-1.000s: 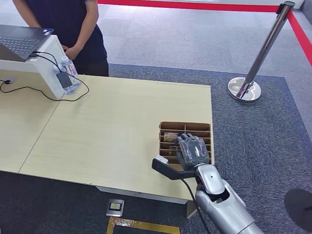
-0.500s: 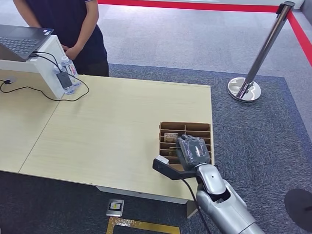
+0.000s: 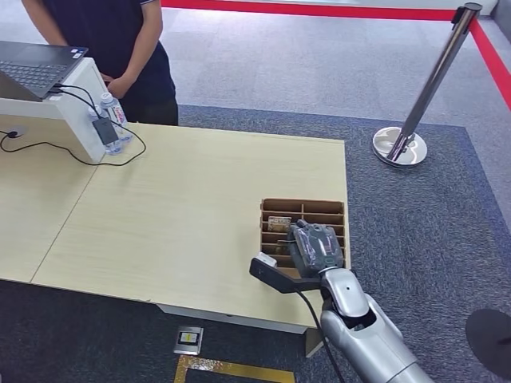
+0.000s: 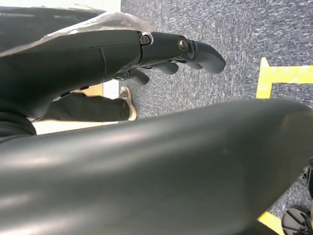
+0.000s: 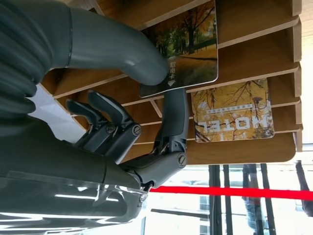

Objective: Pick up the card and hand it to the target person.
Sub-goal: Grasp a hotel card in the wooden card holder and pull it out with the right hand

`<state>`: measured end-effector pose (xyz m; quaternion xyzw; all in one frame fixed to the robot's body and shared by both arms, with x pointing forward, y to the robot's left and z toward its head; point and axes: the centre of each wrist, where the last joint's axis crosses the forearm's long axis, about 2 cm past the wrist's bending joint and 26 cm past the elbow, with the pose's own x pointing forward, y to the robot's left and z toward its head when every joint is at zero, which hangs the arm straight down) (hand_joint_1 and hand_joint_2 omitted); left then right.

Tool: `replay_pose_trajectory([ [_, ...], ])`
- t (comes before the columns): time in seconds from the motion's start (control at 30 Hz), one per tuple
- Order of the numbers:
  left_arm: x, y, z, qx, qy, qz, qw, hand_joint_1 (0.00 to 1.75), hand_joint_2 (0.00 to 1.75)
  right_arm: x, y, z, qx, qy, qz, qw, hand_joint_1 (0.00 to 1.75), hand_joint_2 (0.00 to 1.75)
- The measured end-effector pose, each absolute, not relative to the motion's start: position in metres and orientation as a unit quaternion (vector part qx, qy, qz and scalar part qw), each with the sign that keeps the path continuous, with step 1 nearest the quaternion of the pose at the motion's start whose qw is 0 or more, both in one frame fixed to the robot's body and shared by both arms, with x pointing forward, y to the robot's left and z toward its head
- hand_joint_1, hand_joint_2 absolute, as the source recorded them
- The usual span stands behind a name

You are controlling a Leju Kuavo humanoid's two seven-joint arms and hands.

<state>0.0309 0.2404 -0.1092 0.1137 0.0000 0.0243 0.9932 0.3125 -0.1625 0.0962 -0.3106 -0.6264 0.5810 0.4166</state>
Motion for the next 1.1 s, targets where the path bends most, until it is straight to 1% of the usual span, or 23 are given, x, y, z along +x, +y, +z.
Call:
replay_pose_trajectory([
  [0.57,0.030,0.241,-0.109,0.112,0.000,0.028,0.993,0.00,0.00,0.294,-0.162,0.108,-0.316,-0.667,0.541,0.403,1.75,1.75],
  [0.83,0.030,0.241,-0.109,0.110,-0.004,0.031,0.993,0.00,0.00,0.289,-0.169,0.128,-0.308,-0.705,0.510,0.384,1.75,1.75],
  [1.1,0.029,0.241,-0.110,0.110,-0.006,0.037,0.993,0.00,0.00,0.289,-0.183,0.151,-0.331,-0.748,0.455,0.351,1.75,1.75],
])
